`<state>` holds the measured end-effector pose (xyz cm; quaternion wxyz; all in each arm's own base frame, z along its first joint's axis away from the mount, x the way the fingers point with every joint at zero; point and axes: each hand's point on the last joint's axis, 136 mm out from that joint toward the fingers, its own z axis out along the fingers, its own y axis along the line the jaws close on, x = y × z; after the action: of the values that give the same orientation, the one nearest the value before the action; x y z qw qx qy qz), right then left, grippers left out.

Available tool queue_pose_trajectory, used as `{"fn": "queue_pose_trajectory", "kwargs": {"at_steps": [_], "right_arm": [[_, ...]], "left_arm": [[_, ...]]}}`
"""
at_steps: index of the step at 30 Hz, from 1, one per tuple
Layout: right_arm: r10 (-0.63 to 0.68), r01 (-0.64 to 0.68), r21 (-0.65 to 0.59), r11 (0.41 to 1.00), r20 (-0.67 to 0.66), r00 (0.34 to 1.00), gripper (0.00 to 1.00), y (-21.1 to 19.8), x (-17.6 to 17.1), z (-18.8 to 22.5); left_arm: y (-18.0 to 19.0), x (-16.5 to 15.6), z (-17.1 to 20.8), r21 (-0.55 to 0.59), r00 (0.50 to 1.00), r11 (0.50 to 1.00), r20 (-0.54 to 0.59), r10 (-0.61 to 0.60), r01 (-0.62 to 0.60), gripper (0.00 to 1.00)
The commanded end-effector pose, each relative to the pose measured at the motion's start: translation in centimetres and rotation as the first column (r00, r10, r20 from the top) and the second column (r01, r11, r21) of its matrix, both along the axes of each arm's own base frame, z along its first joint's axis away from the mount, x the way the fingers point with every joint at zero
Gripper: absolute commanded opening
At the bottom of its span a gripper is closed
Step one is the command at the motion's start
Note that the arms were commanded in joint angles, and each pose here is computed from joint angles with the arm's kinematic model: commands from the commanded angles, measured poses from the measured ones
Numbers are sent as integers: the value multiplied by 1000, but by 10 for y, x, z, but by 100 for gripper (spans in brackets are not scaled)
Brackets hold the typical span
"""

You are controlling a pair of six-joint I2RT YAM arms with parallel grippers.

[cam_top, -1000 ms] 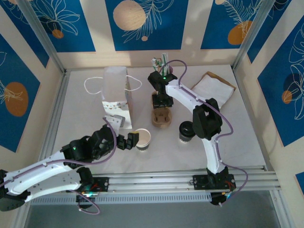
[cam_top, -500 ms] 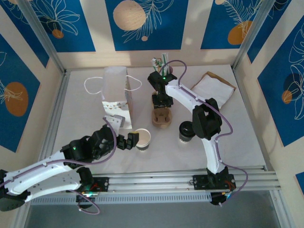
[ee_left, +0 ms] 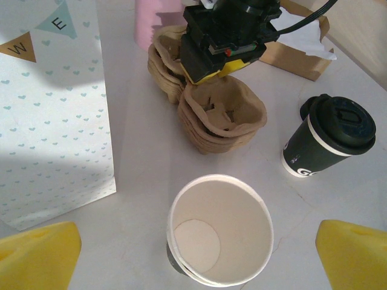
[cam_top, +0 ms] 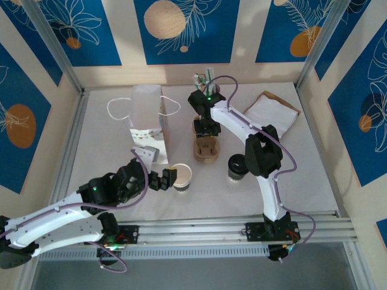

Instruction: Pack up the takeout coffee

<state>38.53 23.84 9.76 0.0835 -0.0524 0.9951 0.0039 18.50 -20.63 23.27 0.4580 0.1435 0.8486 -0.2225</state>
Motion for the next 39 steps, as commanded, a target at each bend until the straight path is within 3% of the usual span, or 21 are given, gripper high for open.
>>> {"fn": "queue_pose_trajectory", "kwargs": {"at_steps": [1, 14, 26, 39], "right_arm": [[-7, 7, 14, 1000, 36, 999, 42, 0, -2, 27], [-2, -8, 75, 997, 127, 992, 42, 1, -8, 73], [13, -67, 216, 974, 243, 970, 41, 7, -25, 150], [41, -184, 396, 900, 343, 938, 42, 18, -56, 235]], "left_arm": [[0, 1, 4, -18, 1000, 1000, 8, -1, 1, 100], [5, 1, 25, -18, 1000, 1000, 29, 9, -8, 100], [45, 15, 101, 95, 987, 986, 101, 125, -134, 100], [83, 98, 124, 88, 955, 963, -134, 265, -255, 99]]}}
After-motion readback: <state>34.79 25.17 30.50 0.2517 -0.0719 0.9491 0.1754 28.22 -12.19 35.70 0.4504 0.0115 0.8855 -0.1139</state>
